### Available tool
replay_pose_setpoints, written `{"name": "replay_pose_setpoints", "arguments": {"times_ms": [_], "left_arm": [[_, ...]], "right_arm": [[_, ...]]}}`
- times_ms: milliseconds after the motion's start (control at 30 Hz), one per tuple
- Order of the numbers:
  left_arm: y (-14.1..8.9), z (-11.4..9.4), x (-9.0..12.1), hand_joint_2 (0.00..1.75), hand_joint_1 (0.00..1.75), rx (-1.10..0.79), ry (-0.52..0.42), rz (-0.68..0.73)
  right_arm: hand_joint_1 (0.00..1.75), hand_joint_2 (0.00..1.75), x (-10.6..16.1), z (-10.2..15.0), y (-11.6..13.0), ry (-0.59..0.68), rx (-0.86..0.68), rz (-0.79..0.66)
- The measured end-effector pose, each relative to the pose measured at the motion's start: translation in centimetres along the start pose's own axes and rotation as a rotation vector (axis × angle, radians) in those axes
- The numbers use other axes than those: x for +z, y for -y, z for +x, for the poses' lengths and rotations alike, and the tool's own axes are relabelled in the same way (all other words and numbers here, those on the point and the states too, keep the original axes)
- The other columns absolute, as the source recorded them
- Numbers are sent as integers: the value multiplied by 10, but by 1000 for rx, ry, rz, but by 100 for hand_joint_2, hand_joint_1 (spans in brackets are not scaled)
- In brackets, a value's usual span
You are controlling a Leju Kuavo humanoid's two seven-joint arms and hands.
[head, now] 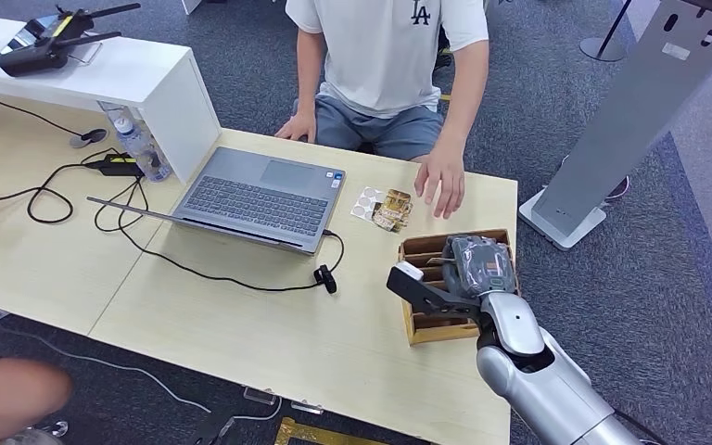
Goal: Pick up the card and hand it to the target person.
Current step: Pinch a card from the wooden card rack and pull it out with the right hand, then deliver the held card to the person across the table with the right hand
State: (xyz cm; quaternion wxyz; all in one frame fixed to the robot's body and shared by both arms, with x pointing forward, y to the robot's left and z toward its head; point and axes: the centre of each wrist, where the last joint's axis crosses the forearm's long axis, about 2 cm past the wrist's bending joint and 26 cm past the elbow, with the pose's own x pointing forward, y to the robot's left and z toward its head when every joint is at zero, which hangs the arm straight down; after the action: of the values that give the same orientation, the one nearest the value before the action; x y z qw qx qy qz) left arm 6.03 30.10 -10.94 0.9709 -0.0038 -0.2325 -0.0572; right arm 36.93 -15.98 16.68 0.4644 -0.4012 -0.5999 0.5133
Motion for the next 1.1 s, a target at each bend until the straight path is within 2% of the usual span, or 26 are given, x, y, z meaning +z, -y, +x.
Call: {"name": "replay_pose_setpoints", "arguments": {"times_ms": [233,433,533,833,1100], "left_arm": [[0,0,0,0,0,14,-7,11],[0,-2,1,0,0,24,-14,20],[0,-2,1,0,0,27,-15,21],[0,-1,1,0,0,21,-13,15],[3,0,0,0,0,9,-7,-1]], "right_arm": [[145,175,1,4,22,-33,-59,-41],[145,175,12,10,59,4,-161,-195],[145,175,22,13,67,39,-197,-256],[145,175,36,15,68,171,-272,-453],[145,175,37,12,54,266,-261,-653]]}}
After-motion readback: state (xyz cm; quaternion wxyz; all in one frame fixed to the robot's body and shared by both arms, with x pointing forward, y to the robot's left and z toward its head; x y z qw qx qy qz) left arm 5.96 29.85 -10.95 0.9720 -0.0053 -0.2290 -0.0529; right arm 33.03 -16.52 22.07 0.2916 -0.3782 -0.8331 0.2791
